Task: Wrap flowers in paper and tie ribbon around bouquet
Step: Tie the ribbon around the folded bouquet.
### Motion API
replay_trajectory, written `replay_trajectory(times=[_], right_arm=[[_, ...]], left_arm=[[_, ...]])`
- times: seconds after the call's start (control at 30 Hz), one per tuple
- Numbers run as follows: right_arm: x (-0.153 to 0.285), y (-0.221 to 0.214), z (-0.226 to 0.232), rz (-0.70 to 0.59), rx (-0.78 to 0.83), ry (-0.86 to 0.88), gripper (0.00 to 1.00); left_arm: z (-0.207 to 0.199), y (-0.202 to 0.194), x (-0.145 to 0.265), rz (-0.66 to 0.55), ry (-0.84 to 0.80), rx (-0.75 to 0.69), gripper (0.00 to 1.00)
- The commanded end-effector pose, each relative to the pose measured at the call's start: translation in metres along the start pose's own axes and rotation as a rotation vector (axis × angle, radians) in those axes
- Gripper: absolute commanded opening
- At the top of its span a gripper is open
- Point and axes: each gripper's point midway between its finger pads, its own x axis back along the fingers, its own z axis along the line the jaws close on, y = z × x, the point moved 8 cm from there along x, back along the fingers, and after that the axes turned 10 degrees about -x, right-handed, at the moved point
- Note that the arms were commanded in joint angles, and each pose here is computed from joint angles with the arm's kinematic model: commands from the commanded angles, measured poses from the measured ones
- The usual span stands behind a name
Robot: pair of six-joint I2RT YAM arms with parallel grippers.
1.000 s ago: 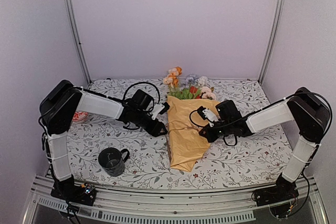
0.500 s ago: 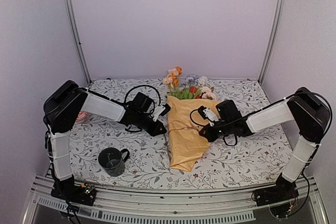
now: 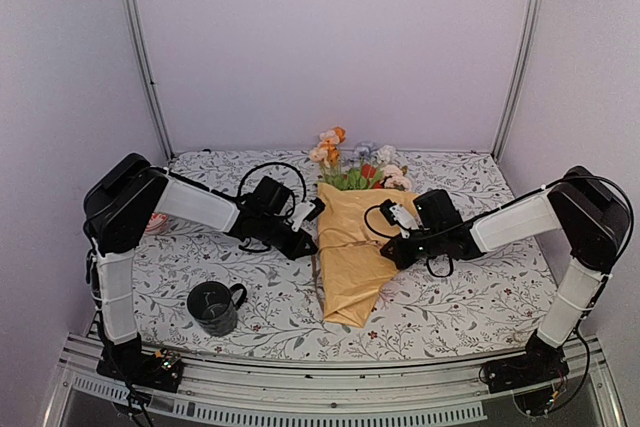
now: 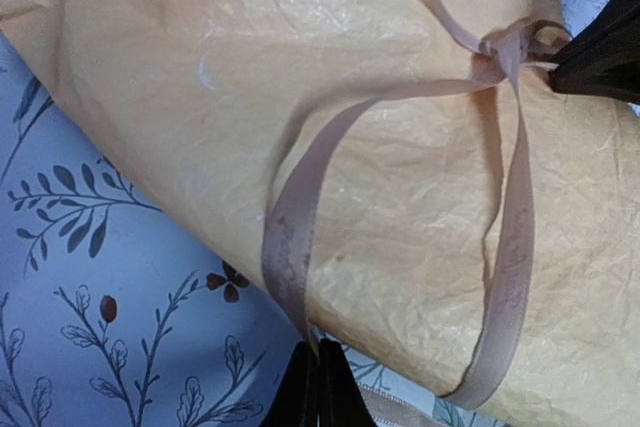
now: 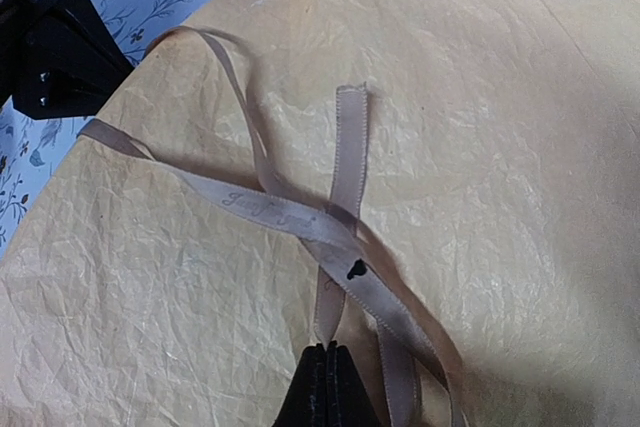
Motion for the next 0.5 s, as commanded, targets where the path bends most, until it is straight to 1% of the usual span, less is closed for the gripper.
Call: replay_trajectory(times=[0.0,0.1,0.2,0.3,0.47], right_arm=[[0.006,0.006,0.004,-0.028,-0.002,0.037,0.00],[0.009,0.006,0.008,-0.020,-0.003,0.075,0.00],[0.017,0.005,0.011,0.019,-0.024,0.193,0.00],[0.029,0.004,0.001,0.044,-0.095,0.242,0.00],[0.064,0.004,-0.021,-0.003,-0.251,0.375,0.00]], left_arm=[[0.001,-0.012,-0.006,0.040,0.012,0.015,0.00],[0.003,-0.011,-0.005,0.041,0.035,0.021,0.00],[0.010,-0.009,-0.001,0.043,0.094,0.034,0.00],[0.018,-0.009,0.003,0.043,0.147,0.054,0.00],[0.030,-0.014,0.007,0.047,0.200,0.106,0.00]])
